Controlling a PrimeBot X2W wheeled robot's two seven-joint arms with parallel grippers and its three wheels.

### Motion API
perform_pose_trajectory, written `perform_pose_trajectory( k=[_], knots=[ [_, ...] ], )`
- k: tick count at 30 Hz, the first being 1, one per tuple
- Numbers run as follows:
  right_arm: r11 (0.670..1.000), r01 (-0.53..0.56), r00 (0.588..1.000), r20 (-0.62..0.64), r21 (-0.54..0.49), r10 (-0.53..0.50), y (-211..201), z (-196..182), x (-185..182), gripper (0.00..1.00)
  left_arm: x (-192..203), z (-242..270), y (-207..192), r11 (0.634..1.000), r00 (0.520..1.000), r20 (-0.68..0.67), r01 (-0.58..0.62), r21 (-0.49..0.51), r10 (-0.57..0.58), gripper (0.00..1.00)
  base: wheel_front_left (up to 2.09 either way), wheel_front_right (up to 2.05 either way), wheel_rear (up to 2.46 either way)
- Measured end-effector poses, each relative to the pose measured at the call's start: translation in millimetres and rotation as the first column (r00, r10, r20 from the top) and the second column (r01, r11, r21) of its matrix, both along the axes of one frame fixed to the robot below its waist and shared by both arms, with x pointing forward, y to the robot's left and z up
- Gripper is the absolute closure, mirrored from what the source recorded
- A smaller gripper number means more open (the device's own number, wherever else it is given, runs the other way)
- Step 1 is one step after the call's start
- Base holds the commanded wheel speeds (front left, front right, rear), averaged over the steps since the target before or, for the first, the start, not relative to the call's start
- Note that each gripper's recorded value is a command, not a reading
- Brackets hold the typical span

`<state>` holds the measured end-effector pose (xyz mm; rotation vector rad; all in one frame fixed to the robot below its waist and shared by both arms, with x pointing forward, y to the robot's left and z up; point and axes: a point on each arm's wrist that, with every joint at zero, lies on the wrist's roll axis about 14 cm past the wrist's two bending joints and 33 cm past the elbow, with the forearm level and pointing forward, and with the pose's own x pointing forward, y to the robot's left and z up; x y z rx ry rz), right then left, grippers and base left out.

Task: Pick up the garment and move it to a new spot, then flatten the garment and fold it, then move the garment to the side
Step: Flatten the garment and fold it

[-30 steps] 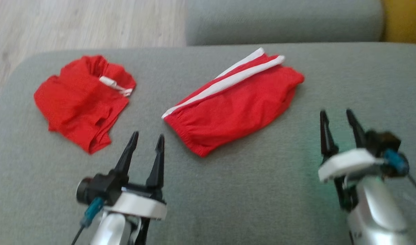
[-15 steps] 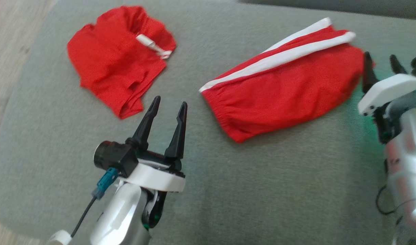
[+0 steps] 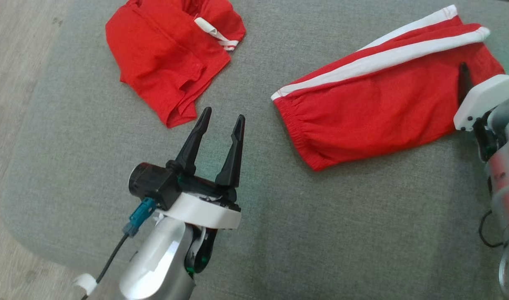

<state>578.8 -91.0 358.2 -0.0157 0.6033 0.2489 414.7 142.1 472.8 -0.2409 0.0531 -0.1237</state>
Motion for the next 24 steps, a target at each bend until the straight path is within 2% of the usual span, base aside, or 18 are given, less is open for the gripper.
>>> perform_pose_trajectory(
  k=[1, 2, 3, 4, 13, 16, 24],
  knots=[
    [1.000, 0.002, 1.000, 0.002, 0.003, -0.003, 0.0, -0.4, 0.2, 0.00, 0.6, 0.2, 0.1, 1.000, 1.000, 0.001, 0.000, 0.001, 0.000, 0.00, 0.00, 0.00, 0.00],
    [1.000, 0.005, 1.000, 0.005, 0.006, -0.005, -0.3, -0.3, 0.2, 0.16, 1.4, 1.0, 0.1, 1.000, 1.000, 0.003, 0.001, 0.002, -0.001, 0.00, 0.00, 0.00, 0.00],
    [1.000, 0.003, 1.000, 0.009, 0.003, -0.003, -0.5, 0.0, -0.1, 0.84, 2.0, 1.9, -0.2, 1.000, 1.000, 0.006, 0.002, 0.002, -0.002, 0.00, 0.00, 0.00, 0.00],
    [1.000, 0.002, 1.000, 0.011, 0.002, -0.002, -0.8, 0.2, -1.0, 1.00, 2.0, 2.2, -0.5, 1.000, 1.000, 0.007, 0.003, 0.002, -0.003, 0.00, 0.00, 0.00, 0.00],
    [0.999, 0.016, 0.992, 0.122, 0.034, -0.020, -4.2, 22.9, -13.1, 1.00, 0.6, 9.8, -7.5, 1.000, 0.999, 0.028, 0.019, -0.010, -0.019, 0.00, 0.00, 0.00, 0.00],
    [0.997, 0.046, 0.986, 0.154, 0.058, -0.055, -12.6, 30.4, -25.2, 1.00, -2.8, 10.0, -11.8, 1.000, 0.999, 0.031, 0.028, -0.009, -0.028, 0.00, 0.00, 0.00, 0.00],
    [0.970, 0.234, 0.950, 0.199, 0.061, -0.241, -93.2, 43.0, -76.4, 1.00, -10.8, 19.8, -38.7, 0.994, 0.993, 0.065, 0.102, -0.024, -0.101, 0.00, 0.00, 0.00, 0.00]
  ],
)
